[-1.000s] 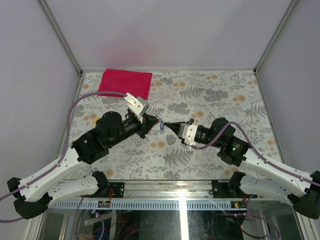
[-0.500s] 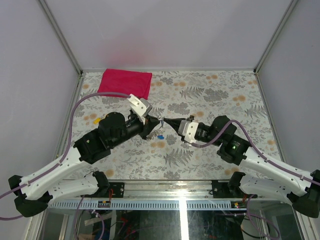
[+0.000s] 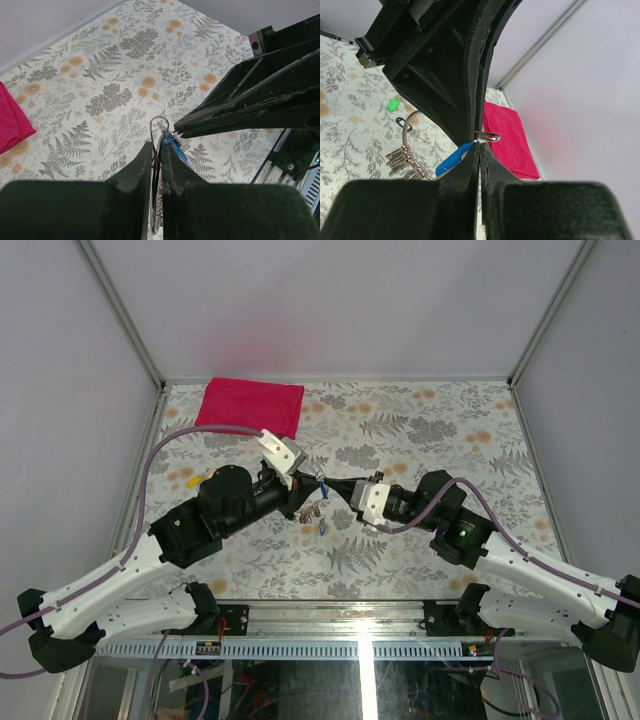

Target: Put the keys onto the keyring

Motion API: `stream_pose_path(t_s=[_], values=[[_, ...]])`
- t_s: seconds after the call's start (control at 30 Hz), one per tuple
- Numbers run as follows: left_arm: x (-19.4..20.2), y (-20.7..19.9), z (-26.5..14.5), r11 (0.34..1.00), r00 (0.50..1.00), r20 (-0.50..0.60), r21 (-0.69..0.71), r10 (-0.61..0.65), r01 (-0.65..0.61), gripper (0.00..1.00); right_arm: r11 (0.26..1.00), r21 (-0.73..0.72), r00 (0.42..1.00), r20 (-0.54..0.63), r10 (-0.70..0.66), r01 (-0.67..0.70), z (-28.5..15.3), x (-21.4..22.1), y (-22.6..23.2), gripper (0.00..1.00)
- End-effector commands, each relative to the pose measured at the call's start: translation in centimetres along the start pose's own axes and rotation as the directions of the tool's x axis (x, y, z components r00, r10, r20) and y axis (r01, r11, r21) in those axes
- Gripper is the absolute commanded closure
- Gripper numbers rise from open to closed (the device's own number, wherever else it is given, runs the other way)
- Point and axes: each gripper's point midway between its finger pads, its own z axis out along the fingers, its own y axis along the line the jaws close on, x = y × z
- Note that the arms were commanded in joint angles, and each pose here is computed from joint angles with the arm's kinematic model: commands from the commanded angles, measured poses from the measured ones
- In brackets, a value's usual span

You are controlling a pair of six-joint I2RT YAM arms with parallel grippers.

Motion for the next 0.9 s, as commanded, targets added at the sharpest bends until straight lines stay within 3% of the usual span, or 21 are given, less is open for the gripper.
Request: stream_pose_path(t_s=[0.0, 0.87], values=[[-2.3, -0.1, -0.2, 1.0, 0.998, 0.062, -0.004, 0.012, -0.011, 1.0, 0.998, 0.062, 0.995, 0.095, -0.026, 0.02, 0.5, -3.7, -2.2, 1.0], [-1.7, -0.8, 0.2, 0.999, 0.999, 0.036, 0.013, 0.03, -0.03, 1.0, 0.985, 0.169, 0.997, 0.077, 0.02, -0.033, -0.2, -3.7, -4.1, 1.0]])
